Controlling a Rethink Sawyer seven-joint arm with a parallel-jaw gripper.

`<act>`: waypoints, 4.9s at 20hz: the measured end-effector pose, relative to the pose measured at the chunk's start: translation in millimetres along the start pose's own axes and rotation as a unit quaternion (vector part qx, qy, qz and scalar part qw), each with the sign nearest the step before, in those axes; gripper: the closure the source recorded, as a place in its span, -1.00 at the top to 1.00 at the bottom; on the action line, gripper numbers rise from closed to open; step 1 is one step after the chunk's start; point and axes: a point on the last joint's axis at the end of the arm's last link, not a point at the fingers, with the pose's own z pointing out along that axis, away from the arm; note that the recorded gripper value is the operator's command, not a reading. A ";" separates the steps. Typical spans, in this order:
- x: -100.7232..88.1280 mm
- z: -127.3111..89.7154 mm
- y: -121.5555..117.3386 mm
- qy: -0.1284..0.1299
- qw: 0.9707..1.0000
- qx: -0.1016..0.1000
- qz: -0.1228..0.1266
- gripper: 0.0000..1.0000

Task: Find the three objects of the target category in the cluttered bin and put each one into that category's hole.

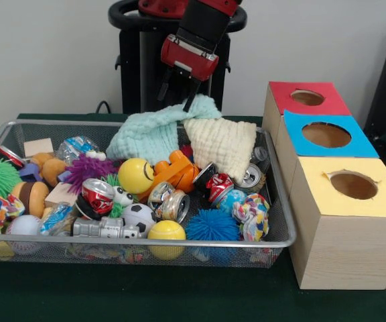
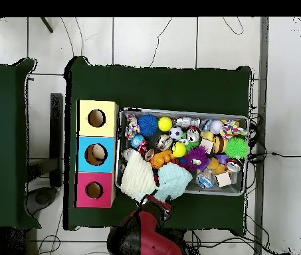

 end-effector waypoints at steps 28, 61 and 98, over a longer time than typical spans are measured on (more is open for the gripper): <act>8.3 23.1 -23.4 -0.016 1.000 0.005 -0.013 1.00; 16.4 35.3 -70.4 -0.030 0.999 -0.020 -0.033 1.00; 6.5 25.9 -114.8 -0.048 0.998 -0.034 -0.027 1.00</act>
